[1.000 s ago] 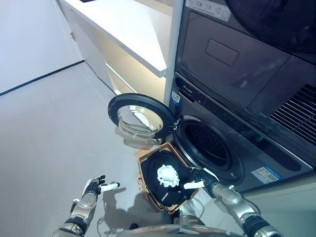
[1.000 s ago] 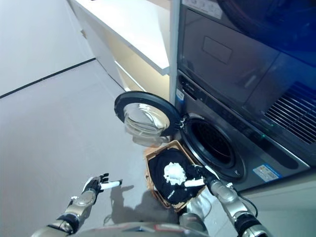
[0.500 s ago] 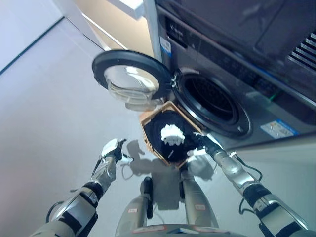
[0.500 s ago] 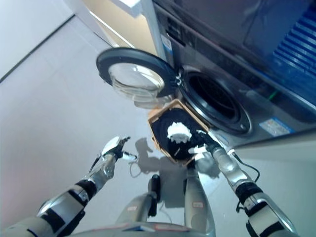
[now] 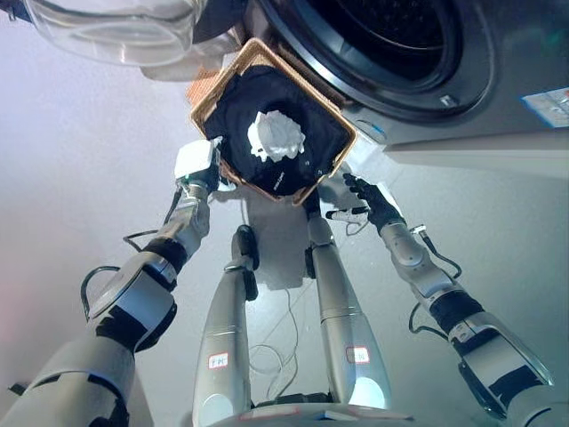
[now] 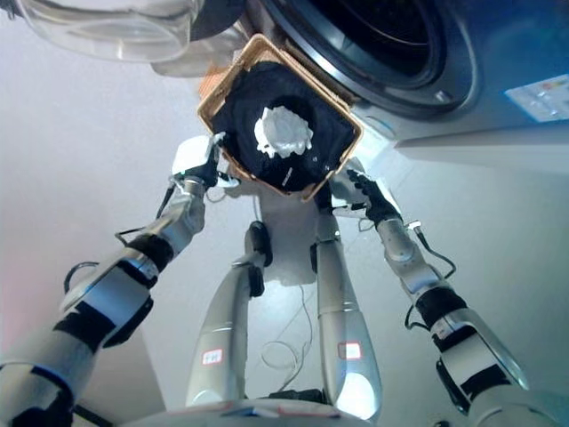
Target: Put the clothes in the basket into the washing machine.
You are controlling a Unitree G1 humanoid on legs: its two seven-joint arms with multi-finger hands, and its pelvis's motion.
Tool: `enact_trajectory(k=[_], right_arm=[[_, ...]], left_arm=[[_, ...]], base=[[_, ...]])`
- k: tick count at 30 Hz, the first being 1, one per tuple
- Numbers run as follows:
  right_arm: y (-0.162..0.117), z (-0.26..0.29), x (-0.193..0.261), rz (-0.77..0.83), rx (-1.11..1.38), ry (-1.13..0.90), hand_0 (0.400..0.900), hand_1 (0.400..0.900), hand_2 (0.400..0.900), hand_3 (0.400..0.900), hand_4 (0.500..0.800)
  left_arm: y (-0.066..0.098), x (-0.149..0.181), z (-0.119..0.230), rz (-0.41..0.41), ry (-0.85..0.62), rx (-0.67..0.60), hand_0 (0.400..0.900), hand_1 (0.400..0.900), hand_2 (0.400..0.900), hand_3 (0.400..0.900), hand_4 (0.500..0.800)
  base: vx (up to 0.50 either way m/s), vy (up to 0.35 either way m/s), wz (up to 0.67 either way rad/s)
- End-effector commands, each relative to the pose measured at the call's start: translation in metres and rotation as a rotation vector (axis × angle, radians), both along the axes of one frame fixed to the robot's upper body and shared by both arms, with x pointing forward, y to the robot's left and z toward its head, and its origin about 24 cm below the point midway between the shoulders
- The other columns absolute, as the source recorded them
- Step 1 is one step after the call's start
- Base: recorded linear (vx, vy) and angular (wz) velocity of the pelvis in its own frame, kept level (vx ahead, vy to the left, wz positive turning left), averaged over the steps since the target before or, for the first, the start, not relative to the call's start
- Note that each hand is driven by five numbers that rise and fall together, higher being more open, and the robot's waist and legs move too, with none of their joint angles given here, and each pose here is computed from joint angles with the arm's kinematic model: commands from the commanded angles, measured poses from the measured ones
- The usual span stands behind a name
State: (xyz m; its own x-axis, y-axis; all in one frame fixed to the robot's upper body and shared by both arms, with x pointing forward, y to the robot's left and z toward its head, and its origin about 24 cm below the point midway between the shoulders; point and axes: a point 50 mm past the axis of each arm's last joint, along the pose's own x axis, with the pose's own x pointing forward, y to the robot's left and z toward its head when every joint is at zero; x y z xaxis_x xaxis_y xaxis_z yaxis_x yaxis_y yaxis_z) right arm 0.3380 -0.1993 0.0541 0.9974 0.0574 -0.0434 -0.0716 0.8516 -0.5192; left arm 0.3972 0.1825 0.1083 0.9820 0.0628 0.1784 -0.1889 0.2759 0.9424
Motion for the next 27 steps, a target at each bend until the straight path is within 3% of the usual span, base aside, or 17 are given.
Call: enact_trajectory(k=[1, 10, 27], right_arm=[[0.03, 0.019, -0.005, 0.099, 0.102, -0.14, 0.9, 0.9, 0.9, 0.9, 0.8], [0.059, 0.019, -0.007, 0.182, 0.155, -0.155, 0.9, 0.9, 0.9, 0.9, 0.8], [0.058, -0.006, -0.011, 0.168, 0.17, -0.048, 0.9, 0.9, 0.9, 0.9, 0.8]], left_arm=[[0.032, -0.007, -0.003, 0.11, -0.035, 0.042, 0.9, 0.9, 0.9, 0.9, 0.8], [0.024, 0.003, 0.026, 0.105, -0.138, 0.163, 0.9, 0.9, 0.9, 0.9, 0.8], [0.013, 0.016, 0.083, 0.095, -0.324, 0.155, 0.9, 0.9, 0.9, 0.9, 0.8]], base=[[-0.044, 0.033, -0.12], [0.028, 0.033, -0.09], [0.045, 0.024, -0.1]])
